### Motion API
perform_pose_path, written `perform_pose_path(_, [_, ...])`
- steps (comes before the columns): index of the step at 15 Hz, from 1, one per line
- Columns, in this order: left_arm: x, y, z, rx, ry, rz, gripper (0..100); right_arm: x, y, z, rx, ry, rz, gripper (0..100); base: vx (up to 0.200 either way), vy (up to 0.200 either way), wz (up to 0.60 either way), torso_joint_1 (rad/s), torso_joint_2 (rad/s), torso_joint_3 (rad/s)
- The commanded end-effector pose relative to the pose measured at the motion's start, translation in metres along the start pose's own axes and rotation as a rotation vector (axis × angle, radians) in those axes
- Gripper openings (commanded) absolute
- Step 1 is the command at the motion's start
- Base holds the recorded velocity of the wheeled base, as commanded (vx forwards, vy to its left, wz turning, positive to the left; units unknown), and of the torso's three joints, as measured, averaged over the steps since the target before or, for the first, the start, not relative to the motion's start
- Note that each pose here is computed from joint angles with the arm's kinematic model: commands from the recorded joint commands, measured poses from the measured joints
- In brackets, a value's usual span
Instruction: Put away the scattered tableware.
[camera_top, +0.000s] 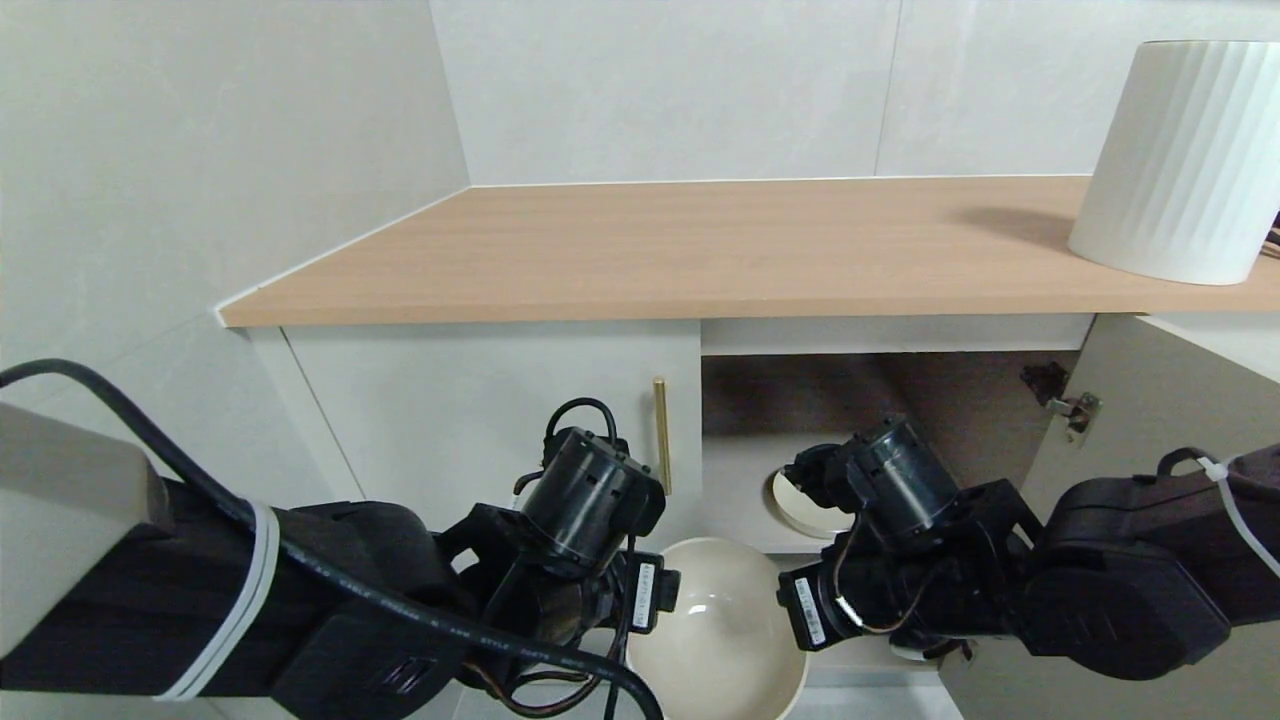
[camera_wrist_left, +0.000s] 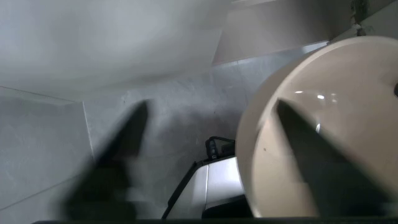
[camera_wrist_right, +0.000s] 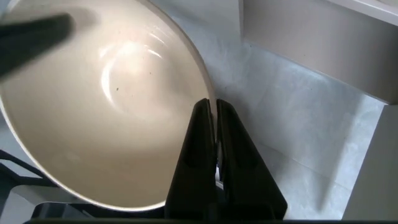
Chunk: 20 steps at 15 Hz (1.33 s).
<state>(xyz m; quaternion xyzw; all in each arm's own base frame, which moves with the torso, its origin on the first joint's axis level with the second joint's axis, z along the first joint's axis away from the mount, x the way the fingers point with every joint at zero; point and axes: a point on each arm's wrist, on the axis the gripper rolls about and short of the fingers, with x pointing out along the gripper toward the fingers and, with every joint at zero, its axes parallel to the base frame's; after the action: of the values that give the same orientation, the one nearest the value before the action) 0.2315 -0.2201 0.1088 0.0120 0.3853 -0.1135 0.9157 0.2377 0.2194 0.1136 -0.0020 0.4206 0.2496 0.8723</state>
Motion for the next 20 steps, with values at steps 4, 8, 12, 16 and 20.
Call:
perform_pose_path(4, [-0.002, 0.001, 0.002, -0.004, -0.007, -0.002, 100, 0.007, -0.001, -0.002, 0.002, 0.015, -0.009, 0, 0.000, 0.000, 0.00, 0.000, 0.00, 0.000])
perform_pose_path(8, [-0.006, 0.002, 0.006, -0.021, -0.024, -0.007, 100, 0.027, -0.031, 0.001, 0.074, -0.016, -0.134, 0, 0.000, 0.000, 0.00, 0.000, 0.00, 0.000])
perform_pose_path(12, [-0.009, 0.003, 0.007, -0.024, -0.032, -0.011, 100, 0.046, -0.084, 0.015, 0.231, -0.202, -0.208, 0, 0.000, 0.000, 0.00, 0.000, 0.00, 0.000])
perform_pose_path(16, [-0.009, 0.003, 0.007, -0.024, -0.031, -0.009, 100, 0.063, -0.121, 0.024, 0.346, -0.331, -0.278, 0, 0.000, 0.000, 0.00, 0.000, 0.00, 0.000])
perform_pose_path(20, [-0.009, 0.003, 0.007, -0.025, -0.032, -0.010, 100, 0.084, -0.156, 0.033, 0.405, -0.402, -0.367, 0, 0.000, 0.000, 0.00, 0.000, 0.00, 0.000])
